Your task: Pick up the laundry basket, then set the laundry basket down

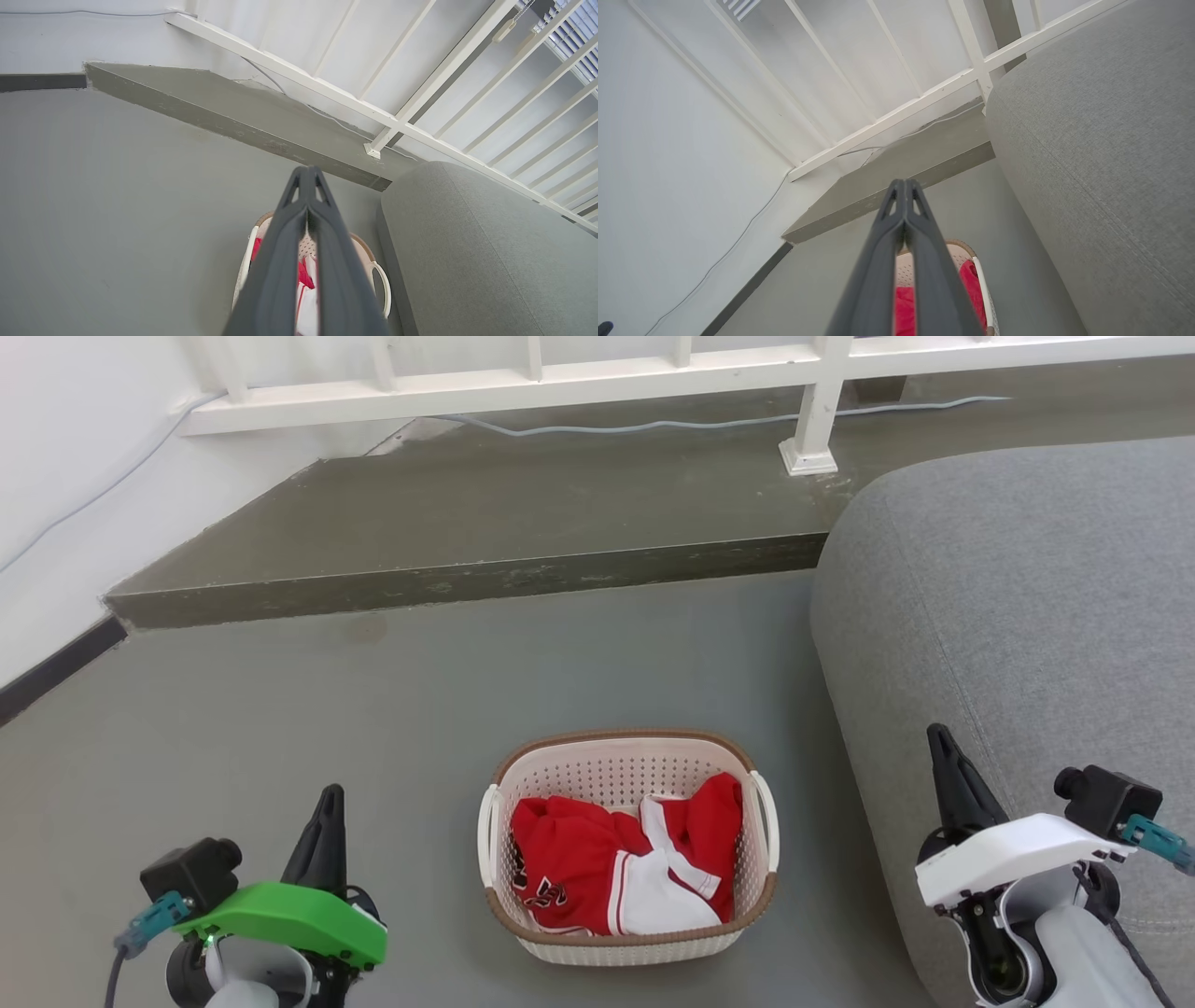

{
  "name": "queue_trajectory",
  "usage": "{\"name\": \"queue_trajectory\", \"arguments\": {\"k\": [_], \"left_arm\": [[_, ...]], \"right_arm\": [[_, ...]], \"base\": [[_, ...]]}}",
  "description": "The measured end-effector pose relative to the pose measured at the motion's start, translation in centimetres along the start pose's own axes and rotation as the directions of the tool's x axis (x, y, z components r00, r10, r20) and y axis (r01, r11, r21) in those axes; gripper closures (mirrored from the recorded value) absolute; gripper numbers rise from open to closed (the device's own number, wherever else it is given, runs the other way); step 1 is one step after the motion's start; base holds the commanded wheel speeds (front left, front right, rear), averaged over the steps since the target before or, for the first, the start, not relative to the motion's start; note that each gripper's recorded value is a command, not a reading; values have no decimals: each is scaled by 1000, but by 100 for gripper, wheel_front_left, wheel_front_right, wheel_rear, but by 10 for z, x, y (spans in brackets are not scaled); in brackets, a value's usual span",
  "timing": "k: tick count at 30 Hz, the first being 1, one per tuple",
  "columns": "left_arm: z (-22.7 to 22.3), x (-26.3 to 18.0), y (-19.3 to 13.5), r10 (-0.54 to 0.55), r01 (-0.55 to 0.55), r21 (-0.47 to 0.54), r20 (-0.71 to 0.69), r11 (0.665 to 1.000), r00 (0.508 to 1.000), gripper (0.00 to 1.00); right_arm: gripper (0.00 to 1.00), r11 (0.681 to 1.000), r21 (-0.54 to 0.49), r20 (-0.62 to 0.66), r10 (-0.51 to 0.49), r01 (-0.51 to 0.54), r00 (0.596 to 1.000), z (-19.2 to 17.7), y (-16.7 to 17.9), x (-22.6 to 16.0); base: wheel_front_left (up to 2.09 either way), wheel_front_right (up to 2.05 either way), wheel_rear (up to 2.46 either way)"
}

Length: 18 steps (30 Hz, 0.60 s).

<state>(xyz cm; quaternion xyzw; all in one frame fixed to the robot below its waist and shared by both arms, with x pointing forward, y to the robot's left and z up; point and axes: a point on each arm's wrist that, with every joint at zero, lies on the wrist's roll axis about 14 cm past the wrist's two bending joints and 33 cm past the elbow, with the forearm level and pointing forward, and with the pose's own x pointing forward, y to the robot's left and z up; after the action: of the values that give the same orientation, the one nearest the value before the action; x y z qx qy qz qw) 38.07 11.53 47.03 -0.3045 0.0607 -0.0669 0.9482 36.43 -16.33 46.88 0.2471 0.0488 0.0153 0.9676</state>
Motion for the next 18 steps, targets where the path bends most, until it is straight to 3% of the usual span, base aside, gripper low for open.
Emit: {"name": "queue_trajectory", "arguments": {"k": [18], "left_arm": [[8, -1, 14, 54, -53, -188, 1, 981, 999, 100]], "right_arm": [[100, 976, 209, -19, -52, 55, 998, 2, -12, 2]], "base": [[0, 0, 0]]}}
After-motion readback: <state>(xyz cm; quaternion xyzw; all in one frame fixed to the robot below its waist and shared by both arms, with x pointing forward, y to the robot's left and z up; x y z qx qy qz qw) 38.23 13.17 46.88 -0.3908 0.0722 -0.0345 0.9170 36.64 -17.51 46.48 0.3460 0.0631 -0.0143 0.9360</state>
